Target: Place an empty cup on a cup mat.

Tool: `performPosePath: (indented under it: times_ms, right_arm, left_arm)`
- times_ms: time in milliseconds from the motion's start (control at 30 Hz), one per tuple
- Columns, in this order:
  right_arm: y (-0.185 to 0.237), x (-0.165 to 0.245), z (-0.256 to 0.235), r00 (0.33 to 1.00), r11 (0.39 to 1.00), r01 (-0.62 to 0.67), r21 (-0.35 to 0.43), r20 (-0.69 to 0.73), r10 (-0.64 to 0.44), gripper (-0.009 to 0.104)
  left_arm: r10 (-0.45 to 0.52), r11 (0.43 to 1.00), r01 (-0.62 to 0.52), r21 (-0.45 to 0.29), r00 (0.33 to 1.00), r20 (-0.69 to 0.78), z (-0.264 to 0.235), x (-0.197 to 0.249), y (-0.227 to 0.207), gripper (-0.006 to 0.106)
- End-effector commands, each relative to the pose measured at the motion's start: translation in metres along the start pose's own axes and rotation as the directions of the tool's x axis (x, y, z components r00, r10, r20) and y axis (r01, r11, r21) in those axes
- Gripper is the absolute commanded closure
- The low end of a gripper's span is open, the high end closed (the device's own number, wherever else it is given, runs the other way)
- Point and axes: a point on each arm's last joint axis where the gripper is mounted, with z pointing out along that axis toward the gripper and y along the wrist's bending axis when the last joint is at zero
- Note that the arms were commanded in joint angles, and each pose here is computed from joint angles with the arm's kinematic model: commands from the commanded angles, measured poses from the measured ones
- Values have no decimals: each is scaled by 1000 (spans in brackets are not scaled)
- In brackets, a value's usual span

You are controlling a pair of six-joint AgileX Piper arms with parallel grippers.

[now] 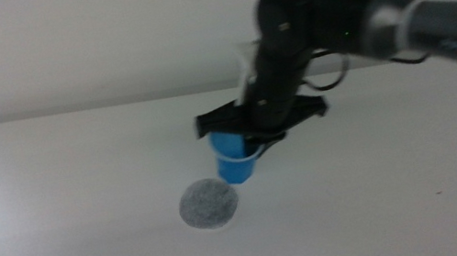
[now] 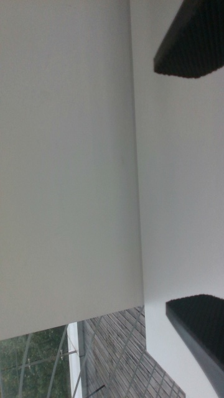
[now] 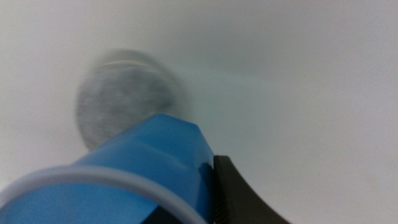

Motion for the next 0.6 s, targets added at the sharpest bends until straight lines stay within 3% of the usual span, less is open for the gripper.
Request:
performPosePath:
  times_ms: [0,233,567]
  right_arm:
    - [16,-4,9,1000,1000,18,7,-21,-18,94]
    - [39,-6,37,999,999,38,-12,-26,-38,94]
    - [40,-6,69,998,999,34,-3,-47,-34,94]
  left_arm:
    - [0,1000,0,8,1000,11,-1,11,0,7]
    - [0,1000,0,8,1000,11,-1,11,0,7]
    - [0,1000,0,8,1000,11,-1,11,0,7]
